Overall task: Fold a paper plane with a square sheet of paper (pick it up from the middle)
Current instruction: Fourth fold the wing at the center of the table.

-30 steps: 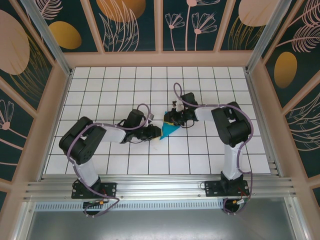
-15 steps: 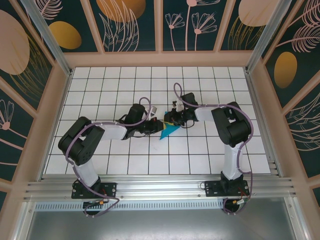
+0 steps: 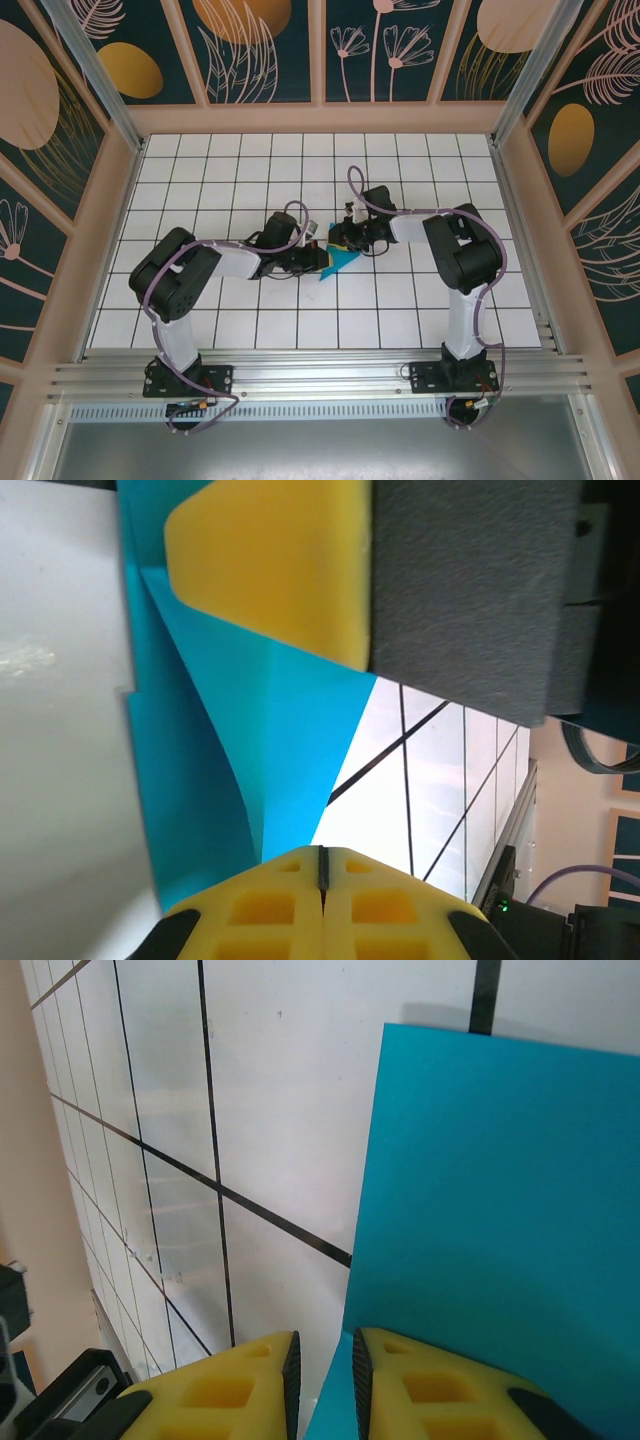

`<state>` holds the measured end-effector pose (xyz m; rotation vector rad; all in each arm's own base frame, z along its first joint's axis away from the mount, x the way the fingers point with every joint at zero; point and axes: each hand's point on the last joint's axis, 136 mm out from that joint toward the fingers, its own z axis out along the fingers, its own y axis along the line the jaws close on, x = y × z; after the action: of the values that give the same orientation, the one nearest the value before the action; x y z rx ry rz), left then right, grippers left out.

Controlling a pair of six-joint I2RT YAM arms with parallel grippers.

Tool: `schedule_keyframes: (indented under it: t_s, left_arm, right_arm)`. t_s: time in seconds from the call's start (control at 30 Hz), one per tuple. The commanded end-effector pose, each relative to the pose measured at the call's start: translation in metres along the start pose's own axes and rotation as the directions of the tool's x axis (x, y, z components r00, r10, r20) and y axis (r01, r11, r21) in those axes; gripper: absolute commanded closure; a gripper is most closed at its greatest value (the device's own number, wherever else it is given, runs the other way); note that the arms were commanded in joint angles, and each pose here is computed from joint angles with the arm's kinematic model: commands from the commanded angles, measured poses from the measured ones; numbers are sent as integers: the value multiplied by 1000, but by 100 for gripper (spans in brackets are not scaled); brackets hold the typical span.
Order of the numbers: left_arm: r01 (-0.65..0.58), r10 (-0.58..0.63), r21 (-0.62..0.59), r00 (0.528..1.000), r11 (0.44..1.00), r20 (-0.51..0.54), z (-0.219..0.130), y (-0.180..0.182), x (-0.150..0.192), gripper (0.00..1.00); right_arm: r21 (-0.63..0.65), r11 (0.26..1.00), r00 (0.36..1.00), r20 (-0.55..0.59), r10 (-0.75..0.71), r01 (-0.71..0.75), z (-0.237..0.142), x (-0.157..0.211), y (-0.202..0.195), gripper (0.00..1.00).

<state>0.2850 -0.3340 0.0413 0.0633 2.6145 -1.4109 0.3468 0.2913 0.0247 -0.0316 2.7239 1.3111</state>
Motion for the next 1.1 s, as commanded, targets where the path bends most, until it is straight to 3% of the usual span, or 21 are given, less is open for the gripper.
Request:
schedule_keyframes:
  t_s: [0.0, 0.73, 1.07]
  left_arm:
    - [-1, 0, -44, 1000, 999, -21, 4, 17, 9, 92]
    - [9, -18, -168, 999, 986, -51, 1, 55, 29, 95]
    - [-81, 81, -7, 997, 997, -4, -18, -11, 11, 92]
  right_arm:
    - [145, 987, 996, -39, 82, -75, 12, 23, -53, 75]
    - [161, 983, 995, -43, 93, -85, 13, 26, -58, 75]
    - [175, 980, 994, -48, 100, -91, 14, 28, -63, 75]
